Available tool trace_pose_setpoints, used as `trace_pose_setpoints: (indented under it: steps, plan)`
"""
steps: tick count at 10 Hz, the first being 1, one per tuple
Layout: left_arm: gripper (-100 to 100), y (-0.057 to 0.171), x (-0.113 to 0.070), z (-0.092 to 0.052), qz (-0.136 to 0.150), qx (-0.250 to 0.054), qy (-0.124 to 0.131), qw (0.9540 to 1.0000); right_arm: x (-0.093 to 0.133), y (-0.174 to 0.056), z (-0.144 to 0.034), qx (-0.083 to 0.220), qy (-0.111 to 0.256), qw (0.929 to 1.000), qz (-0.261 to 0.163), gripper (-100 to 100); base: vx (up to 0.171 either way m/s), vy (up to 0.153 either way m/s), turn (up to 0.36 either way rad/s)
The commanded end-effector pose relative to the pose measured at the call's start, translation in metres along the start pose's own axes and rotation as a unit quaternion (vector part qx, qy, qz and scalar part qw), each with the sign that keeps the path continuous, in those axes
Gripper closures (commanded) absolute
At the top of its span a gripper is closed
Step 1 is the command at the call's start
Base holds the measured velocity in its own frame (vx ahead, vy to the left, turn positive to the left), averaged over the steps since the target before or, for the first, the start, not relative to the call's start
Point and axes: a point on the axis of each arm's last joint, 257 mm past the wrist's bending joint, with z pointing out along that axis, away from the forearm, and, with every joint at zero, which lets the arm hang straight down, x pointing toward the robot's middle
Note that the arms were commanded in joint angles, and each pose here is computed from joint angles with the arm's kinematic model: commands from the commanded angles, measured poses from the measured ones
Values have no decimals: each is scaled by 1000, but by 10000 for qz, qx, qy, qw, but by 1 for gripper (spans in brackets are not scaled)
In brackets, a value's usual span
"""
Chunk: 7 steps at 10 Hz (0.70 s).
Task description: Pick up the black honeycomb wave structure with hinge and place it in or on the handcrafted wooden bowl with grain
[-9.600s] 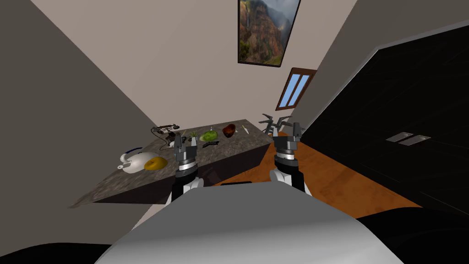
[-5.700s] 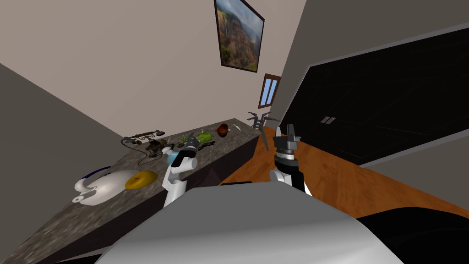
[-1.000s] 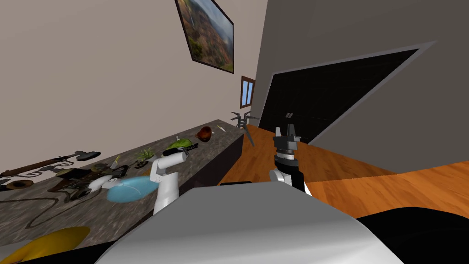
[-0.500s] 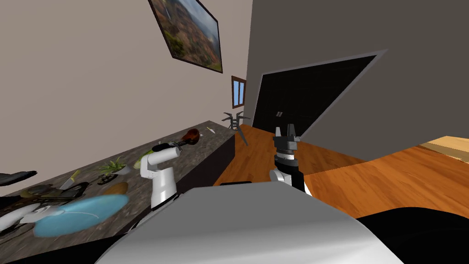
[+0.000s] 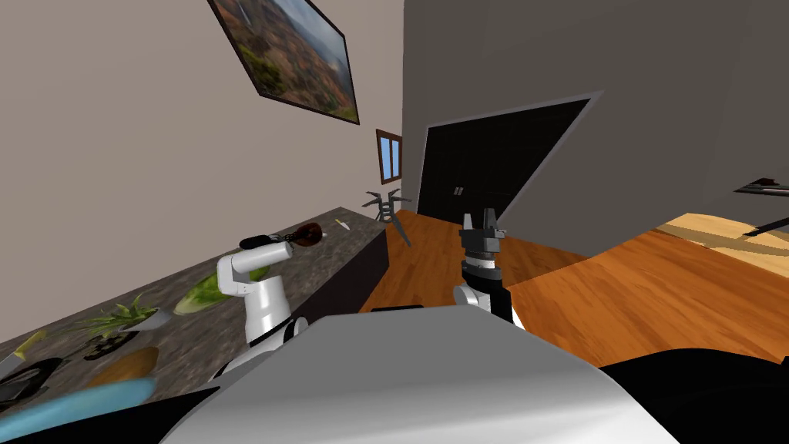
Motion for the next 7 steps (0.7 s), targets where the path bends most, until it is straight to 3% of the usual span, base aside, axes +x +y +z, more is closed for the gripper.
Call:
trace_pose_setpoints:
  steps: [1,3,4,7]
  plan:
    - [100,-18,-18,-1,-18,51,-212,9998,0,0,0,0,0,10000,0,0,130,-27,-201]
    - [100,-29,-41,0,-8,14,-463,9989,0,0,0,0,0,10000,-1,0,143,35,-184]
    - [100,-34,-60,0,11,-58,-658,9978,0,0,0,0,1,10000,-1,0,146,109,-197]
    - [100,-40,-89,-1,32,-201,-946,9953,0,0,0,1,1,10000,-2,0,119,111,-112]
